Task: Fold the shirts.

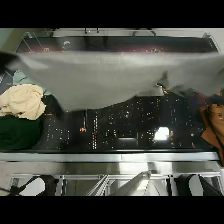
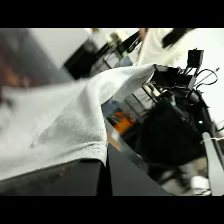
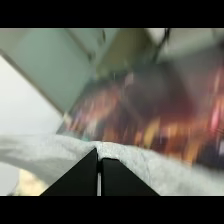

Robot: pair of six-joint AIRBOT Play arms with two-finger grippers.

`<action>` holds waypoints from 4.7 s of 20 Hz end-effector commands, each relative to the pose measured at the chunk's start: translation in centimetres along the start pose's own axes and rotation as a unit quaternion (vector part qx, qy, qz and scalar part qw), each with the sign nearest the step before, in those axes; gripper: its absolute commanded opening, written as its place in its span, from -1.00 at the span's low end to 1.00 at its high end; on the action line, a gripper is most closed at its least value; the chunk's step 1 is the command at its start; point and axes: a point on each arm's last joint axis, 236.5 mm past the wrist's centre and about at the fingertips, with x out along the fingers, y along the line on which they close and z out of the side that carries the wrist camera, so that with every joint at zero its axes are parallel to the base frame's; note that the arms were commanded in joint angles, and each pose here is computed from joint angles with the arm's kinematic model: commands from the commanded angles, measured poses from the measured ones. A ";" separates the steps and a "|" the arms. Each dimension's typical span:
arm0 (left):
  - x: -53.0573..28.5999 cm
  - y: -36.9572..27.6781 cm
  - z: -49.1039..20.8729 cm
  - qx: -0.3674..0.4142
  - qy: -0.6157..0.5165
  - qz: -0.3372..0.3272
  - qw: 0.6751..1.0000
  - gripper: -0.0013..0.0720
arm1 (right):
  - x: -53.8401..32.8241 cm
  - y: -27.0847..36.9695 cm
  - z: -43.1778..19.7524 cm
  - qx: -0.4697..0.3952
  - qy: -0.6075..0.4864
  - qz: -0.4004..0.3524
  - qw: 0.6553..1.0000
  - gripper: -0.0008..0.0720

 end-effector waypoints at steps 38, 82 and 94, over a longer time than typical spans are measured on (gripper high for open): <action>2.0 45.1 -16.2 -0.215 0.225 0.283 0.907 -0.93 | 18.1 -32.4 -29.3 0.189 0.321 -0.107 0.922 -0.93; -6.8 27.9 -27.5 -0.441 0.394 0.272 0.759 -0.92 | -1.3 -15.4 -37.4 0.310 0.509 -0.153 0.788 -0.93; -4.1 31.0 -21.8 -0.400 0.349 0.269 0.804 -0.93 | 12.1 -21.0 -29.1 0.244 0.320 -0.120 0.908 -0.93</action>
